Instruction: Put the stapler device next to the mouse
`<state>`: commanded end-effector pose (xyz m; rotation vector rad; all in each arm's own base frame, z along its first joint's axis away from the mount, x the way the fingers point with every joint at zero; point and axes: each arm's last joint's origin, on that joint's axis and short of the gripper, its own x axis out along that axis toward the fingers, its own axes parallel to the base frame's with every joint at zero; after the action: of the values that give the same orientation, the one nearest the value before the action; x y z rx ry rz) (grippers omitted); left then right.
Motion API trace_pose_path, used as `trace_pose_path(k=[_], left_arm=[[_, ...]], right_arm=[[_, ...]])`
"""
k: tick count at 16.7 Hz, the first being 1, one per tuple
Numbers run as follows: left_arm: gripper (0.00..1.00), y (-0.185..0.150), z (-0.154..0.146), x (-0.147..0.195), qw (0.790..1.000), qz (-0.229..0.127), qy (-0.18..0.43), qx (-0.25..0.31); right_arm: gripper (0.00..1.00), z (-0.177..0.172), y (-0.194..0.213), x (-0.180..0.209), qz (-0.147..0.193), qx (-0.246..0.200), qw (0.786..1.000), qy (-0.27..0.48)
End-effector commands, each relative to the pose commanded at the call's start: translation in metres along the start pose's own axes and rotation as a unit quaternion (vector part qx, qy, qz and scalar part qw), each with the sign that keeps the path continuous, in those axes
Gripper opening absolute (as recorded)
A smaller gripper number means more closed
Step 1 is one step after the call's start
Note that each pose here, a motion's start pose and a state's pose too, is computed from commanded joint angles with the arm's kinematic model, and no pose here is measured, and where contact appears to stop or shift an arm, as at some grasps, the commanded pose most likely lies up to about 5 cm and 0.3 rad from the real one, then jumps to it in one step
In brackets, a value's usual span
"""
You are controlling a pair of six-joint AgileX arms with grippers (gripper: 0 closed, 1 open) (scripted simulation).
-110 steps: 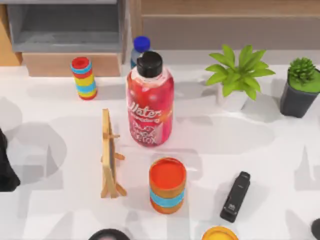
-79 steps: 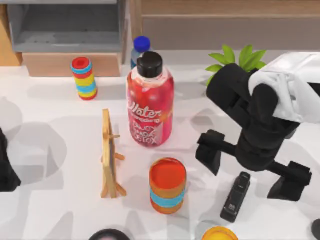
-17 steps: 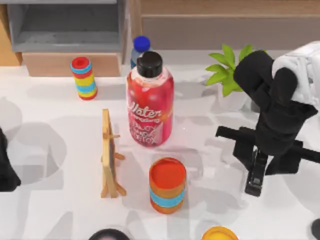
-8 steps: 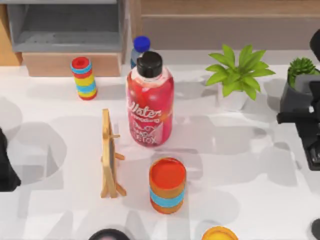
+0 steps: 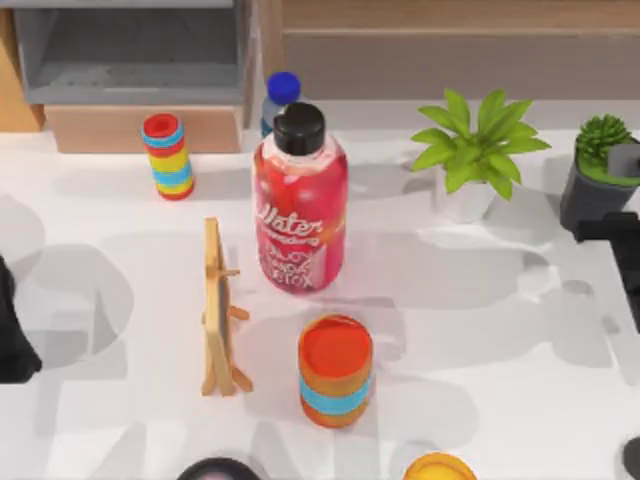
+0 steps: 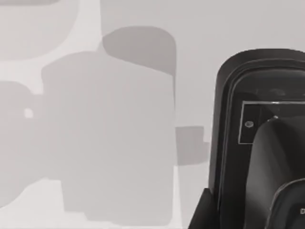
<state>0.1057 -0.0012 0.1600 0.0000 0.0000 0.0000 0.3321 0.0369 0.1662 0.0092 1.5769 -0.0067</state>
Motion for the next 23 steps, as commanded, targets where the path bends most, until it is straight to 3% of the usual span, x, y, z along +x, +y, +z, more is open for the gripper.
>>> trace_pose_path(k=[4, 12, 23], left_arm=[[1.00, 0.000, 0.000, 0.000, 1.000, 0.000, 0.000, 0.000], [1.00, 0.000, 0.000, 0.000, 1.000, 0.000, 0.000, 0.000], [1.00, 0.000, 0.000, 0.000, 1.000, 0.000, 0.000, 0.000]], right_arm=[[0.00, -0.001, -0.005, -0.009, -0.006, 0.013, 1.000, -0.013], [0.00, -0.019, -0.031, -0.039, -0.044, 0.081, 0.995, -0.045], [0.00, -0.008, -0.021, -0.040, -0.029, 0.051, 0.995, -0.081]])
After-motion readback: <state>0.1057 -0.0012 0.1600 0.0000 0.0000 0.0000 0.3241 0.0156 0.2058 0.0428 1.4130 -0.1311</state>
